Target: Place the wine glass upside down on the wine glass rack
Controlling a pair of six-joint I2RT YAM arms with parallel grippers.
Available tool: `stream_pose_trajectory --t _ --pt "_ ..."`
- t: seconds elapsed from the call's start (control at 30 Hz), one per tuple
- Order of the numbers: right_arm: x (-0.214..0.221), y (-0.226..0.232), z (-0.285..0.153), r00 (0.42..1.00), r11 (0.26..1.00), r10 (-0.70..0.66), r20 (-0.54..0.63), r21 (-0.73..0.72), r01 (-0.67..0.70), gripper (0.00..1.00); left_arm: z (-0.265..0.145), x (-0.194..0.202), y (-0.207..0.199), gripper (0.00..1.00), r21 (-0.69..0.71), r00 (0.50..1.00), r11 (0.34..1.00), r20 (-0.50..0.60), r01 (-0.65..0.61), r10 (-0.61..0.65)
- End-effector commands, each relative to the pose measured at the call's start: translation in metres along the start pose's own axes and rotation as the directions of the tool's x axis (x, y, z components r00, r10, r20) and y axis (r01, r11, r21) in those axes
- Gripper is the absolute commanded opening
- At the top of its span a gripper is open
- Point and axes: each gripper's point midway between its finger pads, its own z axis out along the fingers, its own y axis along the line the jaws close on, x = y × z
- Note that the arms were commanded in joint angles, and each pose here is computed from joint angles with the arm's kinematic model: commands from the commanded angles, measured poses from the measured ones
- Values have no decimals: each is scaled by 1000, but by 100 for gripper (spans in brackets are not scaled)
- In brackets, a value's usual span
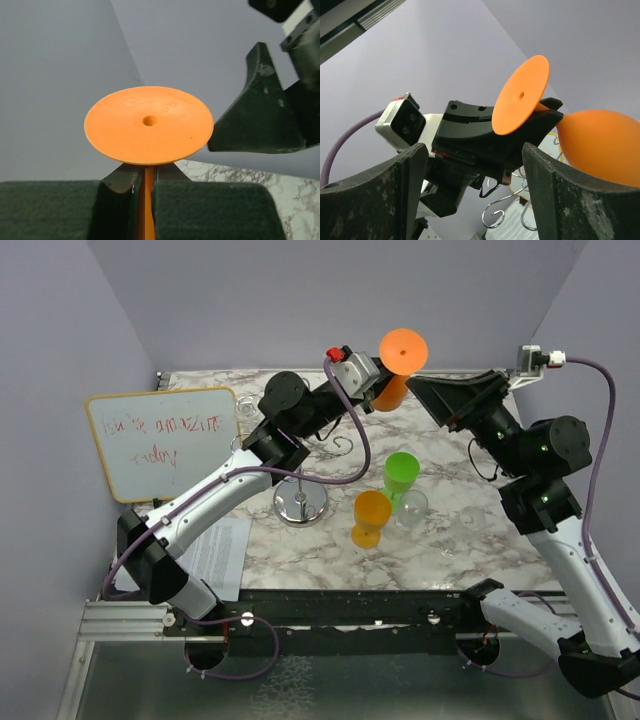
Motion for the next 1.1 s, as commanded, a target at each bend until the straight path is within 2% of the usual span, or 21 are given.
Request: stream_pose_trajectory --t 0.0,0.1,0.33,0.37,0.53,0.57,0.6,0.7,0.87,1.07 --pt "1 11 7 994 993 110 -19 -47 -110 76 -10 -43 -10 0 79 986 989 125 -121 111" --pt "-1 -1 11 986 986 166 4 20 -166 66 -15 -41 -13 0 88 983 985 123 -150 139" --pt "-3 -14 14 976 970 217 23 104 -218 51 -21 -43 -18 0 112 976 976 134 -184 169" --pt "-1 -20 13 970 961 239 38 130 -242 39 -19 -43 -22 0 132 977 975 140 -181 163" --pt "-3 -20 9 966 958 252 57 127 -257 23 -20 -42 -21 0 131 976 974 139 -186 168" --pt "-3 -20 9 966 958 251 60 128 -257 17 -20 -41 -21 0 129 977 974 137 -184 166" --pt "-5 -19 9 966 958 250 63 125 -257 4 -21 -42 -22 0 130 978 976 136 -177 159" --pt "-9 -18 10 969 960 237 71 136 -245 1 -23 -40 -22 1 128 983 981 125 -148 132" --pt "-17 -20 10 971 962 213 109 150 -228 1 -33 -37 -14 41 57 996 997 86 -44 39" --pt "-20 -34 15 975 960 177 136 193 -201 1 -60 -39 1 69 -84 992 990 61 113 -108"
